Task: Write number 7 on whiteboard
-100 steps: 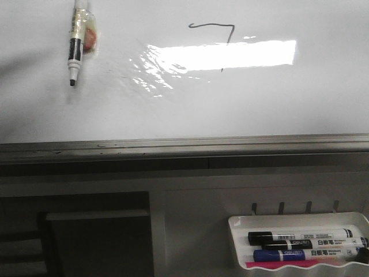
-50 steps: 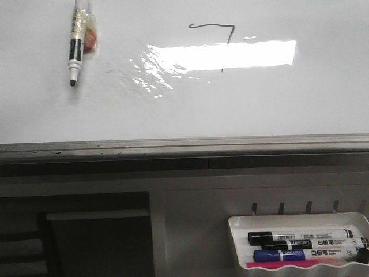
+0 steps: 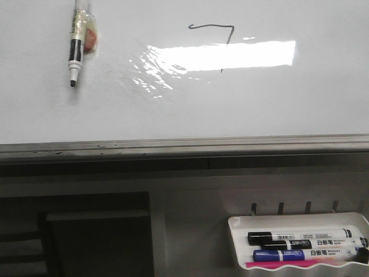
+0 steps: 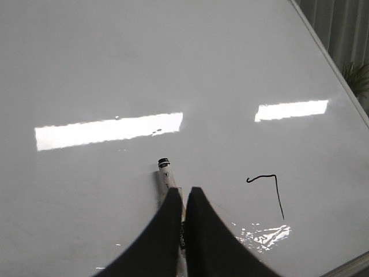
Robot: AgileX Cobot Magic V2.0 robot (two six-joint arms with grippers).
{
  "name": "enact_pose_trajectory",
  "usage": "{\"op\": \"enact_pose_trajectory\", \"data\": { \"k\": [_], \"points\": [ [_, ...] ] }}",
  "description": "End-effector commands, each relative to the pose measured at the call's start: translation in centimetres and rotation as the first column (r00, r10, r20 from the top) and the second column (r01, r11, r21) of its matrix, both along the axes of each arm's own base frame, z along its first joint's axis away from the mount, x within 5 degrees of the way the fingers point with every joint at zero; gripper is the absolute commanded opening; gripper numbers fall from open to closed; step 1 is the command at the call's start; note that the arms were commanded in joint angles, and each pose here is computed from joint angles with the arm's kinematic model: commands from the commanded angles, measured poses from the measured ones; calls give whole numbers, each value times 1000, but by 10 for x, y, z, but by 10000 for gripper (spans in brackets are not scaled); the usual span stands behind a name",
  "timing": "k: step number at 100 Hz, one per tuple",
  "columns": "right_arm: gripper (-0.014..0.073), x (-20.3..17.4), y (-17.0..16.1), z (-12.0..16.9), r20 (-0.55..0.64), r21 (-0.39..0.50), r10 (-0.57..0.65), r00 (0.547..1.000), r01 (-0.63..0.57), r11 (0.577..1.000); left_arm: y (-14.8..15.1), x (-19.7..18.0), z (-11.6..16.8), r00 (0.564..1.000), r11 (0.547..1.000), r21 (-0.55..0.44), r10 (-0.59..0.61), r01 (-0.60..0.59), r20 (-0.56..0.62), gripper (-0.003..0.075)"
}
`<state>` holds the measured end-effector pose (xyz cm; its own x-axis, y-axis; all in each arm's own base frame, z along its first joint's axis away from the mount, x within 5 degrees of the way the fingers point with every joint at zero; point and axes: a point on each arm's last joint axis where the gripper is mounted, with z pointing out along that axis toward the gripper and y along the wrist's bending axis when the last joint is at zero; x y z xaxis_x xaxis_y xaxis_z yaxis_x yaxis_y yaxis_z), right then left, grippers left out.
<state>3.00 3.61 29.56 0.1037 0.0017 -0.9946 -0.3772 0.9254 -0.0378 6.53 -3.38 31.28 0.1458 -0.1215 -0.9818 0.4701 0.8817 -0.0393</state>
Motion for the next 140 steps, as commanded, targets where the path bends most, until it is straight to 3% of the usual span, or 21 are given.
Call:
{"op": "enact_pose_trajectory", "data": {
  "k": [1,24,129,137,140],
  "points": [
    [-64,-3,-4,-2,58,41,-54,997,52,998,10,-10,3,995,996,-76,46,-39,91,-20],
    [-64,0,-6,-21,35,47,-71,997,69,997,16,-20,-7,995,989,-148,41,-26,94,-20],
    [-64,0,-6,-21,34,48,-69,997,67,997,16,-19,-8,995,989,-146,39,-26,91,-20],
    [-64,0,-6,-21,34,48,-69,997,67,997,16,-20,-8,993,994,-108,43,-31,110,-20],
    [-64,0,-6,-21,34,48,-69,997,67,997,15,-20,-9,989,998,-37,50,-45,141,-20]
  ]
}}
